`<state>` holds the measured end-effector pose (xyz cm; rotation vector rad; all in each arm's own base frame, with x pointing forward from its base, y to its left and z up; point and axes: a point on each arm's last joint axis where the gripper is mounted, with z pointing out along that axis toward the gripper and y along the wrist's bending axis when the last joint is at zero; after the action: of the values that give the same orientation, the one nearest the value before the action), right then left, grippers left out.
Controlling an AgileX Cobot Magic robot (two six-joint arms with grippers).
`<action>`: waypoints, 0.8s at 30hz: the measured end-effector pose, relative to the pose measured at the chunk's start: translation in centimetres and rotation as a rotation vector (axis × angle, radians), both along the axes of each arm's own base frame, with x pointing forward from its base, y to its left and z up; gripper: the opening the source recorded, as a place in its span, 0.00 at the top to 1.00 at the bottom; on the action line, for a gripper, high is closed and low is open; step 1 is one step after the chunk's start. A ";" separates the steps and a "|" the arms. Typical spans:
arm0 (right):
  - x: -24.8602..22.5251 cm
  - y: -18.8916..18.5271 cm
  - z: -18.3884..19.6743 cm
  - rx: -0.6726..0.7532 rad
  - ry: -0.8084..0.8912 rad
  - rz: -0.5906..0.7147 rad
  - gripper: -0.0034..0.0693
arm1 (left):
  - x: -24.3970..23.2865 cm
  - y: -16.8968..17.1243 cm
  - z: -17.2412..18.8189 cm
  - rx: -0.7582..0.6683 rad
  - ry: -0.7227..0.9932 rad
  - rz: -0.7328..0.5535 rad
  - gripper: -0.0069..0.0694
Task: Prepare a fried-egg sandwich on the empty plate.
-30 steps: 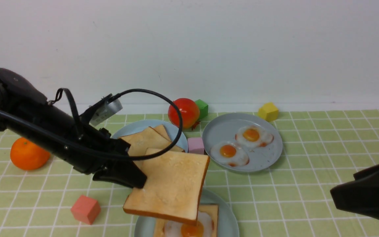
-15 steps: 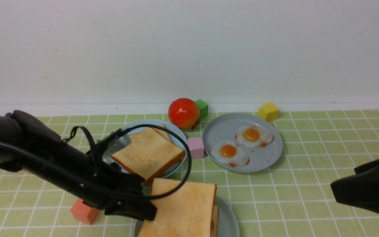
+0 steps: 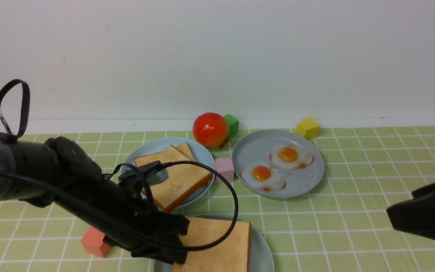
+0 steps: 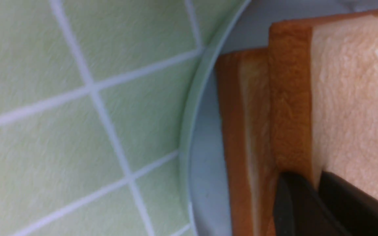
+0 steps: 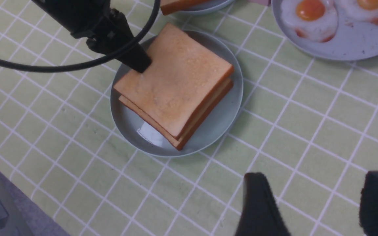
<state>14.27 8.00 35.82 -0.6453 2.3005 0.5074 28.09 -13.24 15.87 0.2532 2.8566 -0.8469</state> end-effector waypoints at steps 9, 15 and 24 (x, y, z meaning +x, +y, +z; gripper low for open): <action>-2.8 -1.7 -2.8 0.039 -0.230 -0.075 0.97 | -1.0 0.3 4.2 0.014 -0.015 -0.064 0.54; -5.7 -2.8 -6.3 0.091 -0.356 -0.098 0.97 | -3.5 0.7 9.3 -0.041 -0.049 -0.077 0.53; -8.0 -4.0 -8.2 0.184 -0.512 -0.160 0.97 | -12.1 3.0 17.1 -0.134 -0.202 -0.049 0.63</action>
<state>6.28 4.02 27.61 -0.4343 1.7803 0.4141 16.02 -10.25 33.00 0.3708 2.6051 -0.9578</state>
